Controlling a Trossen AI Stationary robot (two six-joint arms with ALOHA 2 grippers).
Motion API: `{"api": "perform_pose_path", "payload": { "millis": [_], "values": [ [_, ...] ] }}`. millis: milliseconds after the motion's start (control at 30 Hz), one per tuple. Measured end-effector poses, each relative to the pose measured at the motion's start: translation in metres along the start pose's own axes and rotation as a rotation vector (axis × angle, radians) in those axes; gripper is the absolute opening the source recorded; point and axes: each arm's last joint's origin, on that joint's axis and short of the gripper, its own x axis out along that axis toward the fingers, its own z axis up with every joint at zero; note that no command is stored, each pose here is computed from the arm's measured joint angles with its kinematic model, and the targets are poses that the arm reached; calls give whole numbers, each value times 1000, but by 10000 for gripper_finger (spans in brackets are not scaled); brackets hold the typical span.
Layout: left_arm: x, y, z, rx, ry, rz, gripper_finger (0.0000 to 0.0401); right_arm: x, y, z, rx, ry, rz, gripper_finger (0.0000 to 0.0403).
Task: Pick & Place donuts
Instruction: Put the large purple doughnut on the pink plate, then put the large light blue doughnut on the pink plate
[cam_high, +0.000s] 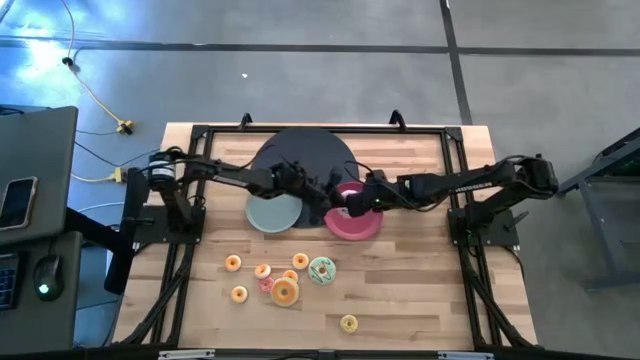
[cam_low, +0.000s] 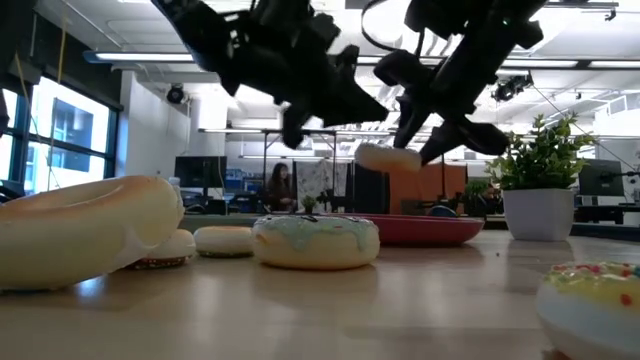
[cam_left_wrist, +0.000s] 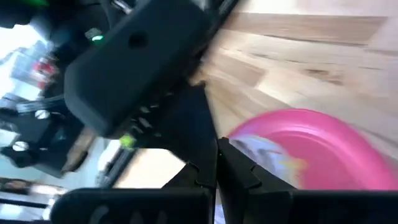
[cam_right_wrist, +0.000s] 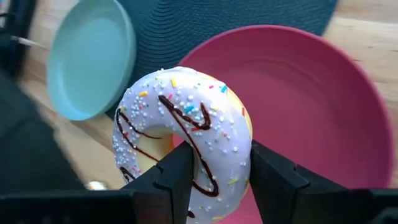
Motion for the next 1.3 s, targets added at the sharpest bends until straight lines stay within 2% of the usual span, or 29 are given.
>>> {"api": "perform_pose_path", "payload": {
  "millis": [333, 500, 833, 933, 1033, 1100, 1200, 1300],
  "values": [
    [20, -25, -23, -43, 47, -71, 0, 0, 3, 1, 36, 14, 45, 142],
    [20, -24, -22, -29, 47, -66, 0, 0, 4, 0, 38, 31, 54, 185],
    [18, -25, -29, -23, 76, -89, 0, 0, -4, -1, 35, 54, -22, 280],
    [18, -29, -31, -38, 103, -133, 0, -4, -5, 0, 18, 44, -34, 291],
    [15, -38, -32, -68, 152, -225, 0, -13, -3, 2, -21, 32, -3, 293],
    [6, -36, -26, -59, 161, -269, 0, -20, -2, 2, -54, 40, 15, 293],
    [-8, -26, -2, 39, 124, -285, 0, -27, 3, -2, -143, 74, 79, 293],
    [-22, -25, 18, 149, 150, -313, 0, -32, 9, -12, -228, 129, 152, 293]
  ]
}}
